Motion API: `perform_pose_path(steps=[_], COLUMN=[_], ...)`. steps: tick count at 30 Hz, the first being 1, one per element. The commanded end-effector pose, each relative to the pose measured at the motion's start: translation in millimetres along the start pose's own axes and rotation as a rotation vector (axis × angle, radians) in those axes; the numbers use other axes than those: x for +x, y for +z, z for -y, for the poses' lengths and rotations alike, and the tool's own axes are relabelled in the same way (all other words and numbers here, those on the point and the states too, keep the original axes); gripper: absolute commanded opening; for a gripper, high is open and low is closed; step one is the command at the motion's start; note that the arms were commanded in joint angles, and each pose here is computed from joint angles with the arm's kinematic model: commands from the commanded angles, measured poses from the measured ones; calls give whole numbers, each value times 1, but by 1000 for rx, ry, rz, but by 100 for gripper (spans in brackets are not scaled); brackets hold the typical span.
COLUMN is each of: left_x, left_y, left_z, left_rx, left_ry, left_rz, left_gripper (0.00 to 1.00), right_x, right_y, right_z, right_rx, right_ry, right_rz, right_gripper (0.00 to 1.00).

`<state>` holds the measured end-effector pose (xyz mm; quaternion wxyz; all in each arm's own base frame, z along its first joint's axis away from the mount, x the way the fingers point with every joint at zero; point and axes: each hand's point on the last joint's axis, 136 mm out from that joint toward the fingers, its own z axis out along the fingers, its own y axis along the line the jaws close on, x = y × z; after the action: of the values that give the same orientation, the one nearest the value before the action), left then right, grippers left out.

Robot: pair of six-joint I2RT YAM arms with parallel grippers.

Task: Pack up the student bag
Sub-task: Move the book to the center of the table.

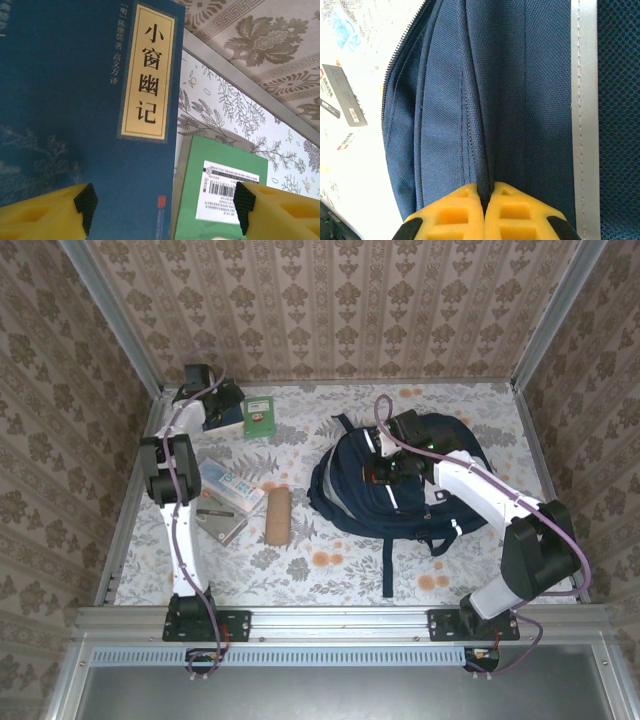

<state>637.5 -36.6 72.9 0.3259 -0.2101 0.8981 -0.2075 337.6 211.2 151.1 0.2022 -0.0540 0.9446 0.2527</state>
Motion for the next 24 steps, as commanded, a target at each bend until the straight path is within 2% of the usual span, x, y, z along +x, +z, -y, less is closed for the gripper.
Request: perform_pose_path(steps=[1, 4, 6, 16, 24], left_x=[18, 37, 51, 146, 223], left_y=[7, 12, 9, -28, -64], left_z=[-3, -6, -4, 18, 36], left_rx=[-6, 0, 9, 32, 36], left_ry=[-57, -103, -115, -95, -34], left_rz=[-91, -154, -182, -293, -369], left_gripper=[76, 74, 73, 73, 73], right_x=[-13, -6, -4, -10, -28], right_y=[-5, -4, -3, 2, 5], right_z=[-15, -11, -9, -15, -43], right_rx=[-26, -4, 8, 14, -33], right_ry=[-5, -7, -16, -54, -107], right_rz=[34, 7, 0, -6, 29], right_gripper=[1, 8, 10, 31, 35])
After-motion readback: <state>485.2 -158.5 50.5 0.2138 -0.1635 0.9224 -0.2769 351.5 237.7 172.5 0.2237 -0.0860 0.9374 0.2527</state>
